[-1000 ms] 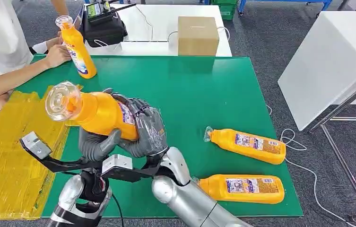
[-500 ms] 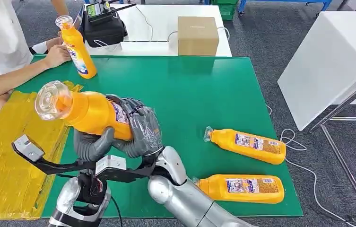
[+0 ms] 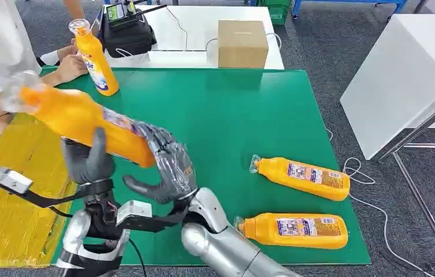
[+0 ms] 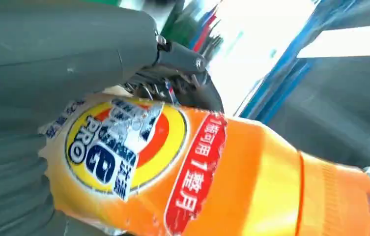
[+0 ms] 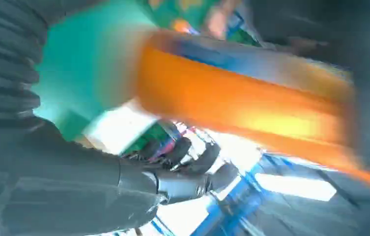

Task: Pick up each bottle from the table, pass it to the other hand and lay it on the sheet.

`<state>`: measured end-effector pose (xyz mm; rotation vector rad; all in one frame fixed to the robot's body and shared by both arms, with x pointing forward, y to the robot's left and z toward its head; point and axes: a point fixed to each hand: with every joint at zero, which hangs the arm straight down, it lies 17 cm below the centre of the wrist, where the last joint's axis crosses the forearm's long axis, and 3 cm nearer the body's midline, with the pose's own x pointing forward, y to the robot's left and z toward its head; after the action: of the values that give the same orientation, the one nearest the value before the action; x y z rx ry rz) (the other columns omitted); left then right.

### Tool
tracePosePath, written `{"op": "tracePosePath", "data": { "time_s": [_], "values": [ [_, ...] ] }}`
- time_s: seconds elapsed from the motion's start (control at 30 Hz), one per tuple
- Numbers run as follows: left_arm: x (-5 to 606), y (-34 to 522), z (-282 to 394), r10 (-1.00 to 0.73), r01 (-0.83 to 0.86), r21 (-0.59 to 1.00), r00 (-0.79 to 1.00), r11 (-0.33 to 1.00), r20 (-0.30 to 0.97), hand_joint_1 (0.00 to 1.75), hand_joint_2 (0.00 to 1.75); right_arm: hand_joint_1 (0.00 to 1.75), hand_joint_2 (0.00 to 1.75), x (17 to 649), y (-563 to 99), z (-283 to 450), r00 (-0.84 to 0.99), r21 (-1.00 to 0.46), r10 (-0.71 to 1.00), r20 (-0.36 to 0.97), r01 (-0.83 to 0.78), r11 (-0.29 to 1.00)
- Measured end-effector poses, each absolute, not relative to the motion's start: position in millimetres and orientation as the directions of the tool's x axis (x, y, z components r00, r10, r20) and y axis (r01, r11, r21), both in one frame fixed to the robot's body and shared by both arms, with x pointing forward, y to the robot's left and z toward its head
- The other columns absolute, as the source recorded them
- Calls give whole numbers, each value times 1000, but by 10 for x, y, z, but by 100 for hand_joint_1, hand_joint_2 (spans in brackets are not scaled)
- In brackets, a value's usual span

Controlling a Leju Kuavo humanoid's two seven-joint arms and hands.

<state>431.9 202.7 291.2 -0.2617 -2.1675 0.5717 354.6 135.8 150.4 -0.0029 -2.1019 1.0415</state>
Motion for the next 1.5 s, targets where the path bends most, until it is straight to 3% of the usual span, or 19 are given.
{"op": "tracePosePath", "data": {
  "time_s": [0.13,0.17,0.27,0.33,0.43,0.53,0.67,0.83,1.0,1.27,1.5],
  "values": [
    [4148,2464,3256,-115,-367,-257,-742,894,661,175,175,0,0,3529,1229,1515,-613,-559,247,751,-390,732],
    [4111,2500,3333,-215,-427,-199,-742,882,635,175,175,0,175,3546,1173,1563,-594,-523,222,773,-398,754],
    [4086,2475,3489,-511,-574,34,-698,818,502,175,175,0,175,3588,901,1786,-547,-391,132,827,-389,834],
    [4170,2403,3476,-709,-675,237,-605,698,363,175,175,0,175,3647,603,1980,-542,-310,84,836,-340,888],
    [4482,2407,3237,-948,-778,565,-319,275,22,175,175,0,175,3704,-82,2313,-625,-283,148,766,-123,951],
    [4761,2598,2936,-971,-741,670,-120,-52,-208,175,175,0,175,3707,-586,2484,-646,-244,185,740,-3,970],
    [5280,3074,2443,-992,-576,815,-49,-67,-117,175,175,0,175,3651,-1047,2659,-662,-207,216,718,94,974],
    [5646,3288,1592,-972,-278,944,-102,-177,-212,175,175,0,175,3606,-1357,2756,-666,-193,250,703,159,968],
    [5625,3499,986,-967,-78,977,-149,-197,-207,175,175,0,175,3548,-1525,2776,-664,-186,271,696,198,962],
    [5553,3646,685,-962,11,974,-160,-227,-223,175,175,0,175,3521,-1619,2793,-663,-183,283,693,218,959],
    [5390,3793,366,-978,117,981,-154,-157,-138,175,175,0,175,3527,-1655,2760,-655,-179,278,703,216,960]
  ]
}}
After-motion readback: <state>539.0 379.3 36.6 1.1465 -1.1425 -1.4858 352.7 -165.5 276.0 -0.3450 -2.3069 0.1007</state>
